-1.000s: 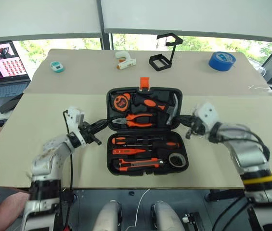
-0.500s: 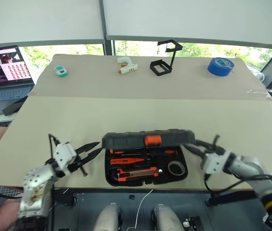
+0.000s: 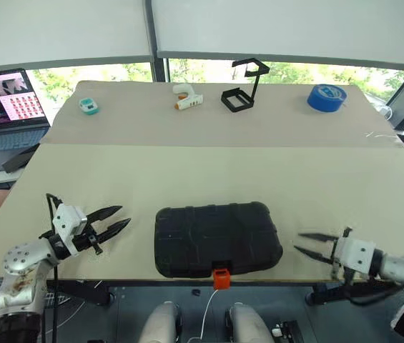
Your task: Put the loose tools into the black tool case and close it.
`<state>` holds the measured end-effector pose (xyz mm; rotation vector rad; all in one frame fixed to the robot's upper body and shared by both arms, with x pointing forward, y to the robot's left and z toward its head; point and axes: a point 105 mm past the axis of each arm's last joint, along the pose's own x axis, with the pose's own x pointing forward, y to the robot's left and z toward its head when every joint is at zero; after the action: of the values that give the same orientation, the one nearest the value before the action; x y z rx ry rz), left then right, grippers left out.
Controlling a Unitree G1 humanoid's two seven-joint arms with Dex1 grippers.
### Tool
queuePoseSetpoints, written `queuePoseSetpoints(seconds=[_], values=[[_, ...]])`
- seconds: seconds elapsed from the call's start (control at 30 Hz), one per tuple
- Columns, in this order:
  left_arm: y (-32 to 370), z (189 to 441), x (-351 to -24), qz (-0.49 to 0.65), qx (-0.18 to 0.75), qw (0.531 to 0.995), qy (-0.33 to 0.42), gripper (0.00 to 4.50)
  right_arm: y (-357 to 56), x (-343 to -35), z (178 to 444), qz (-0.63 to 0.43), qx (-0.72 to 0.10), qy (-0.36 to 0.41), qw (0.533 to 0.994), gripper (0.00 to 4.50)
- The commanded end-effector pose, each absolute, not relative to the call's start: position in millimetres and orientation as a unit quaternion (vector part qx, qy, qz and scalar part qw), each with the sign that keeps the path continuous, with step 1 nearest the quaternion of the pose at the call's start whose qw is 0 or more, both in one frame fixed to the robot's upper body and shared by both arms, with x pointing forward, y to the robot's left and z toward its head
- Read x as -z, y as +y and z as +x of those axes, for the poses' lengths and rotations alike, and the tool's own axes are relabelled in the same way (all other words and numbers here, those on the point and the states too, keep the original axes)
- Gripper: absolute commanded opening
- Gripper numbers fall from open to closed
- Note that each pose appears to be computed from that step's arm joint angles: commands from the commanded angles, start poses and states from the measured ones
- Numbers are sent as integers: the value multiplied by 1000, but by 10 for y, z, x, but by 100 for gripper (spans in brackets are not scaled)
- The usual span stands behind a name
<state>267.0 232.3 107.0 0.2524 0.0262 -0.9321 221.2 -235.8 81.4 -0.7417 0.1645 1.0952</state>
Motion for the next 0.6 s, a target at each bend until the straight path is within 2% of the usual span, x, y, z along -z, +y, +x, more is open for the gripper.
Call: queuePoseSetpoints(seconds=[0.03, 0.07, 0.13, 0.27, 0.6], values=[[2187, 2527, -1132, 138, 524, 839, 47, 18, -2257, -884, 2060, -323, -559, 107, 756, 0], [2175, 2494, -1102, 145, 537, 829, 62, 2, -2223, -871, 2026, -318, -568, 114, 751, 0], [2160, 2397, -970, 187, 571, 793, 97, 2, -2124, -842, 1966, -307, -586, 124, 740, 0], [2045, 2433, -891, 172, 578, 790, 110, 2, -1865, -824, 1974, -296, -606, 118, 728, 0], [1920, 2611, -827, 162, 549, 813, 106, 2, -1551, -950, 2460, -317, -569, 64, 756, 0]])
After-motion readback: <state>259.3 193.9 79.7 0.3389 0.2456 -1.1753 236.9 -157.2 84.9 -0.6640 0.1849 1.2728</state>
